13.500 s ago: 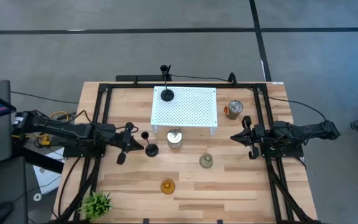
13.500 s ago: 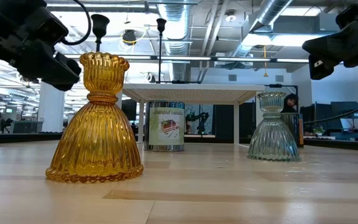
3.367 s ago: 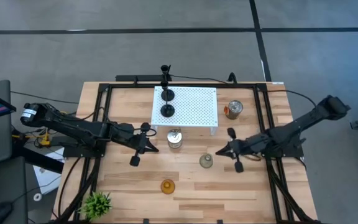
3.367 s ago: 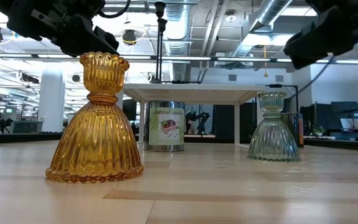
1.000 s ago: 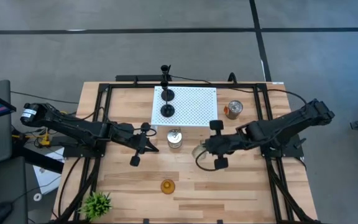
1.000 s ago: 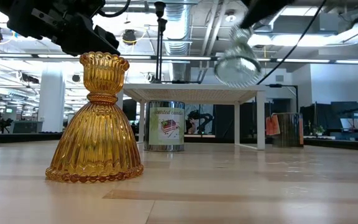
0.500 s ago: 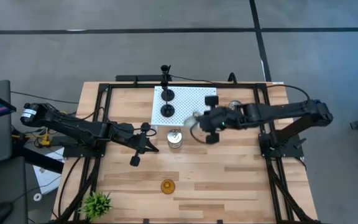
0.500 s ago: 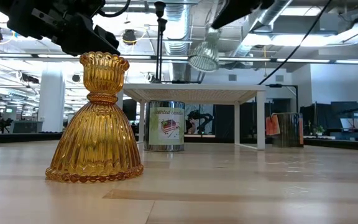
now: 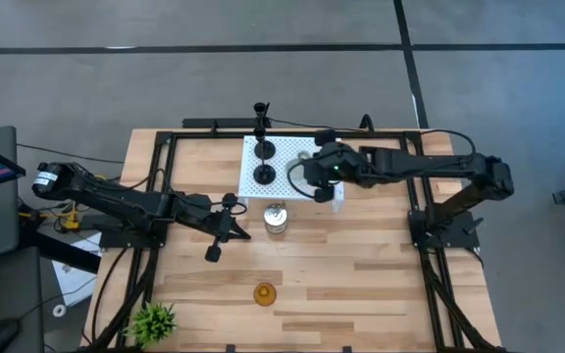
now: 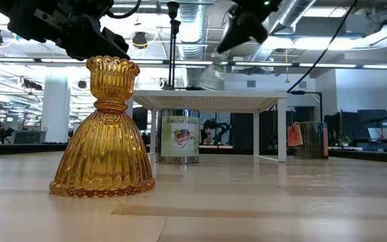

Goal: Pick & Place candle stick holders
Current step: Put the green glass on the shelf

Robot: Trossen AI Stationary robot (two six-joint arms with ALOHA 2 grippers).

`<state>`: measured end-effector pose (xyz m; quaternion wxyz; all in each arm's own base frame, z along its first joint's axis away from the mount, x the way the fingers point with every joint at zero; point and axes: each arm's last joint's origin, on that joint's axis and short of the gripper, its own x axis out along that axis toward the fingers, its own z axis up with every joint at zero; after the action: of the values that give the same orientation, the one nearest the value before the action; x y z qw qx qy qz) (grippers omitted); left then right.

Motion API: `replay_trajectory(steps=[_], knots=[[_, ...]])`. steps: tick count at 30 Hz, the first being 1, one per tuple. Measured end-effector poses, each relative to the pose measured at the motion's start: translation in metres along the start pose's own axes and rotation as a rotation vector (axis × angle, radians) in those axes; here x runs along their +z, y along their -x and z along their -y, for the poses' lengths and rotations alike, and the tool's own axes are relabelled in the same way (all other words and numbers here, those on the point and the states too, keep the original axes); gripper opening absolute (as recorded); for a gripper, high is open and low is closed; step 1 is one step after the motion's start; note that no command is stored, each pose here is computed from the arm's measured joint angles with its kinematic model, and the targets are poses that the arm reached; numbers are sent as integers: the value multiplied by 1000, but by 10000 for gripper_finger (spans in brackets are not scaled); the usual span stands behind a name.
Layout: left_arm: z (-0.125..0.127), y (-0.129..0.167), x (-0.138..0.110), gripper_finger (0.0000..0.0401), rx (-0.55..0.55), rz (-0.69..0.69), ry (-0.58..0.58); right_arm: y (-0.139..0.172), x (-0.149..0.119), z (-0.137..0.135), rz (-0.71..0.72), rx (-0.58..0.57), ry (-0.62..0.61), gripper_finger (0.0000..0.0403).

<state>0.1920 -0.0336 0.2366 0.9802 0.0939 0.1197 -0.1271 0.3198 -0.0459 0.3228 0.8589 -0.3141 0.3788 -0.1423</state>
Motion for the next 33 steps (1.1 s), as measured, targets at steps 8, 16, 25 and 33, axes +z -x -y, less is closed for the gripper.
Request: replay_trajectory(steps=[8,16,25,33], knots=[[-1,0,0,10,5,-1,2,-33,-7,7,-89,-73,15,0],[-1,0,0,10,7,-1,2,-59,1,12,-152,-99,37,0],[-1,0,0,10,6,-1,2,-63,6,17,-186,-94,52,0],[-1,0,0,10,7,-1,2,-59,3,17,-212,-75,50,0]])
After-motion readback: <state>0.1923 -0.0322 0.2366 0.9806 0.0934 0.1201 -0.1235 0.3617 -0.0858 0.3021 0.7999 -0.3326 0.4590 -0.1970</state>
